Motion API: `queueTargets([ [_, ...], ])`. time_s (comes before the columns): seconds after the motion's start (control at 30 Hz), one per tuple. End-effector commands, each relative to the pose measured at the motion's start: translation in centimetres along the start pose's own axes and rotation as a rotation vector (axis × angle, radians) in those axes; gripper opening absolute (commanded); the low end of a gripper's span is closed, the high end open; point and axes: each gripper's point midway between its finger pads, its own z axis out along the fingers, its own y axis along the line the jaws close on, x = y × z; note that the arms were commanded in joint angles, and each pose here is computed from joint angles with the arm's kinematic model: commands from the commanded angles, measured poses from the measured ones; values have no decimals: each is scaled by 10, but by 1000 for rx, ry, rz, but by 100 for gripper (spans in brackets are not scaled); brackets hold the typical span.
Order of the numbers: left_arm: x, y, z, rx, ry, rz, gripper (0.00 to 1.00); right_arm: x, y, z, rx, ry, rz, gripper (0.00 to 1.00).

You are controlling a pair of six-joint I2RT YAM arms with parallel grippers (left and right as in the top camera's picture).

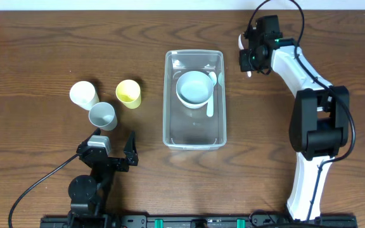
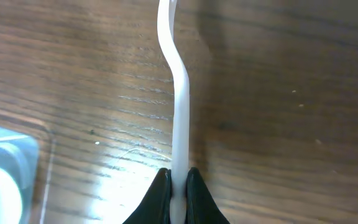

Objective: Pack container
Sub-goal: 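Carry the fork with the right gripper into the container beside the spoon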

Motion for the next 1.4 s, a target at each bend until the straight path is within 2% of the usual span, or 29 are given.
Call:
queueTargets([
  [0.0,14,4,2,-13,30,9,98,-23,6,-44,-7,-84,-26,1],
  [0.2,14,4,2,-13,30,9,98,-35,50,-121,-158,-161,-53,1],
  [0.43,14,4,2,-13,30,9,98,-8,89,-168,-206,-94,20,1],
  [0.63,14,4,2,-13,30,9,98,23,106,-166,-186,27,188,1],
  [0.77,14,4,2,-13,30,9,98,29,114,-160,-167,47,276,1],
  [1.1,14,4,2,-13,30,9,98,52,144,-141,-123,63,255,1],
  [1.37,14,4,2,-13,30,9,98,72,141,-117,-81,81,298,1],
])
